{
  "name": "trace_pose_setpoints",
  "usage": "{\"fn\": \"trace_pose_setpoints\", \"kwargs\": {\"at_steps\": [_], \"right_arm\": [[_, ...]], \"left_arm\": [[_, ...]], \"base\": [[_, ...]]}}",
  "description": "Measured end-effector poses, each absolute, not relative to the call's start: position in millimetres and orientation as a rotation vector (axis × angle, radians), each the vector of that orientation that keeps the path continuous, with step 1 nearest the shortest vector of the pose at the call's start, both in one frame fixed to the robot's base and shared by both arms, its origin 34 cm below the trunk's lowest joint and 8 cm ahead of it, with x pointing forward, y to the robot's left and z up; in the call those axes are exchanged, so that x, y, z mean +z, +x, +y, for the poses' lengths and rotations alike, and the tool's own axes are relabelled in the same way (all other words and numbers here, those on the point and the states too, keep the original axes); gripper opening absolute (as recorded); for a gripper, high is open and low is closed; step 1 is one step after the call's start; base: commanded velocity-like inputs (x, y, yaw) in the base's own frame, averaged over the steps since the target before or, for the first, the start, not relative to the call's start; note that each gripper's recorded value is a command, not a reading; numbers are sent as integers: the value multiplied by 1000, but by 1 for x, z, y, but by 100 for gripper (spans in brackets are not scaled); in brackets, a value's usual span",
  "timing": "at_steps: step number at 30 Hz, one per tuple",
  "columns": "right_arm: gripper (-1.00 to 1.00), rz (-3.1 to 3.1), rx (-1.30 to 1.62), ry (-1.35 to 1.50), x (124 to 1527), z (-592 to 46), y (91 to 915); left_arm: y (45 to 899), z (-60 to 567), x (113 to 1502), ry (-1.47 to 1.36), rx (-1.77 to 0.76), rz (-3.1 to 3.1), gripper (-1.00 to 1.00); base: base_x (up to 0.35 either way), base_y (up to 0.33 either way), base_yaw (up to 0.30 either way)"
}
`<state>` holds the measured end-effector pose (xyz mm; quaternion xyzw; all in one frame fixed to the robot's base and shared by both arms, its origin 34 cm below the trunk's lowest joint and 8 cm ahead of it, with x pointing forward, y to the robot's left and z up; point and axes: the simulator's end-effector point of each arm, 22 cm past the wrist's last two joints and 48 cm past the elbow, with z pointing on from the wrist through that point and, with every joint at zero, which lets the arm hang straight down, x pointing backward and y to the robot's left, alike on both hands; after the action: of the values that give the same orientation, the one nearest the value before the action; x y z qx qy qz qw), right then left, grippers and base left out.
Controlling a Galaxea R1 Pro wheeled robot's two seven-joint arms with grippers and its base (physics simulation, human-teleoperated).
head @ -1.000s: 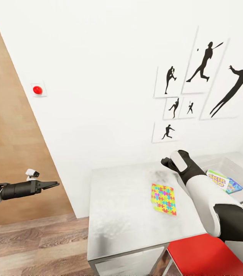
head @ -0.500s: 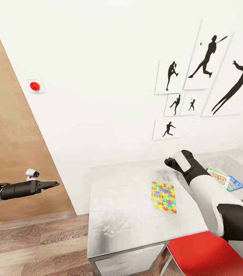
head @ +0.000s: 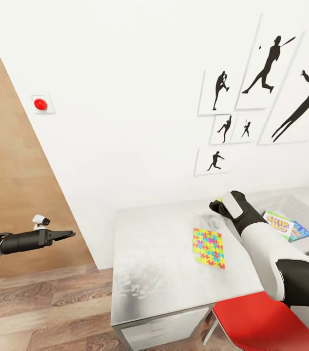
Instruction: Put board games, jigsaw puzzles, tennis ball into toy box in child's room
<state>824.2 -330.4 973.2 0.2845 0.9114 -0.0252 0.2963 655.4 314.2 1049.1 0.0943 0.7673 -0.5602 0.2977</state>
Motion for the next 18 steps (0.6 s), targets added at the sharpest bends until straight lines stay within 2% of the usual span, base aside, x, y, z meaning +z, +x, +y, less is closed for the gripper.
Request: {"fn": "trace_pose_setpoints", "kwargs": {"at_steps": [18], "right_arm": [[100,2449,-76,761,953,-329,824]], "left_arm": [[657,316,1034,229,-1496,2063,100]], "base": [[0,0,0]]}}
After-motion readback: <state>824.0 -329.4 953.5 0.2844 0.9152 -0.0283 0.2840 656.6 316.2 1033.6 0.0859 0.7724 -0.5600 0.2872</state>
